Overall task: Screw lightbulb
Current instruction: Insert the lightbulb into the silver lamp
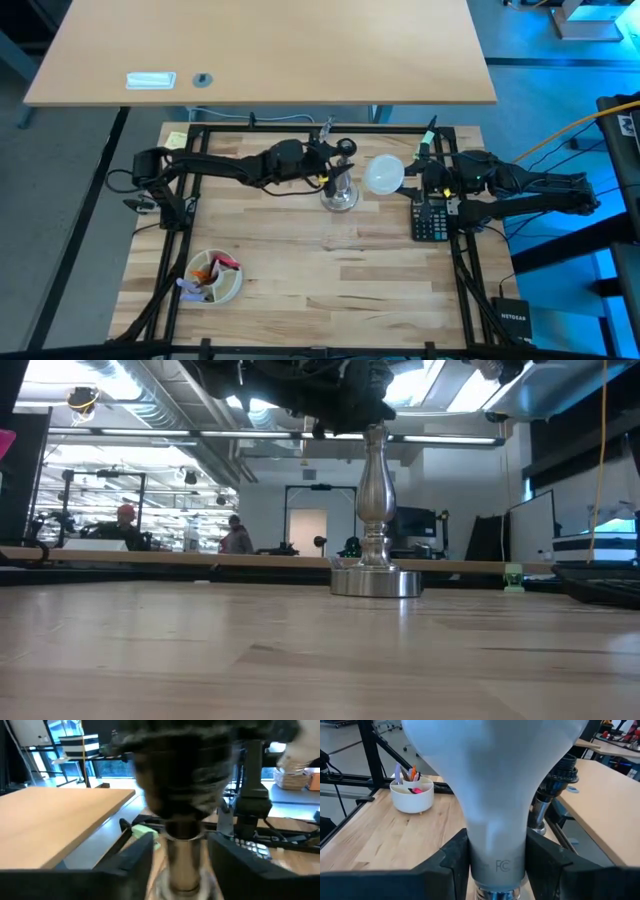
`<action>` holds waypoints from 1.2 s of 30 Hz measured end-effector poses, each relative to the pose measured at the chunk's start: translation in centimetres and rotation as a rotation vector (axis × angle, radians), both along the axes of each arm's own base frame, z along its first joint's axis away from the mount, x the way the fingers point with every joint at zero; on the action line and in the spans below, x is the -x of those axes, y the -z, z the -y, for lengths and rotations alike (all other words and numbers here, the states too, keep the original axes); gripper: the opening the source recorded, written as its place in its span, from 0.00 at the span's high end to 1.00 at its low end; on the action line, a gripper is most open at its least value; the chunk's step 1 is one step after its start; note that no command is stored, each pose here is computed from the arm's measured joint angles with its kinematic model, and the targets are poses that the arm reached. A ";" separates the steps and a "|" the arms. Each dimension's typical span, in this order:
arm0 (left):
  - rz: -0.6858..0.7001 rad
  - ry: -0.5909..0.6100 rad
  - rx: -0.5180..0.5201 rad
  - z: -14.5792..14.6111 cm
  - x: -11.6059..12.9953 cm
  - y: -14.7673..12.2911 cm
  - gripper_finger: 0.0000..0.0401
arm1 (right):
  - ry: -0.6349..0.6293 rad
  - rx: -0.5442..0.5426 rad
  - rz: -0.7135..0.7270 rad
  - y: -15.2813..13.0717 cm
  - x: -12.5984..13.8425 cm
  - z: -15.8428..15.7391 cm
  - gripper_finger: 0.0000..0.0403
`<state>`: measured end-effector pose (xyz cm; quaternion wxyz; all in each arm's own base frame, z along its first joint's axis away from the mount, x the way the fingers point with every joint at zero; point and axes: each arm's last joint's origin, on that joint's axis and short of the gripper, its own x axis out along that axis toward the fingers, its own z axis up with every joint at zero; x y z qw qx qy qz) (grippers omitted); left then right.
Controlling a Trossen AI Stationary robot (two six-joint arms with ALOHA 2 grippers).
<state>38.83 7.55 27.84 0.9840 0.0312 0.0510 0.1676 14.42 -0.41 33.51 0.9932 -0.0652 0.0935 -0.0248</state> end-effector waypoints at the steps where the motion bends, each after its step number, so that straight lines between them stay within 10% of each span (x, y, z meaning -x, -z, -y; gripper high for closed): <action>1: 0.001 -0.002 0.003 -0.2 0.0 0.0 0.67 | 0.000 0.004 0.003 0.0 0.0 0.0 0.62; 4: 0.009 -0.003 0.028 -0.4 0.1 0.0 0.85 | -0.001 0.008 0.008 -0.1 -0.1 0.0 0.62; 36: -0.045 0.091 0.021 11.7 -0.1 0.1 0.85 | -0.269 -0.086 0.417 -2.2 -6.8 -0.6 0.62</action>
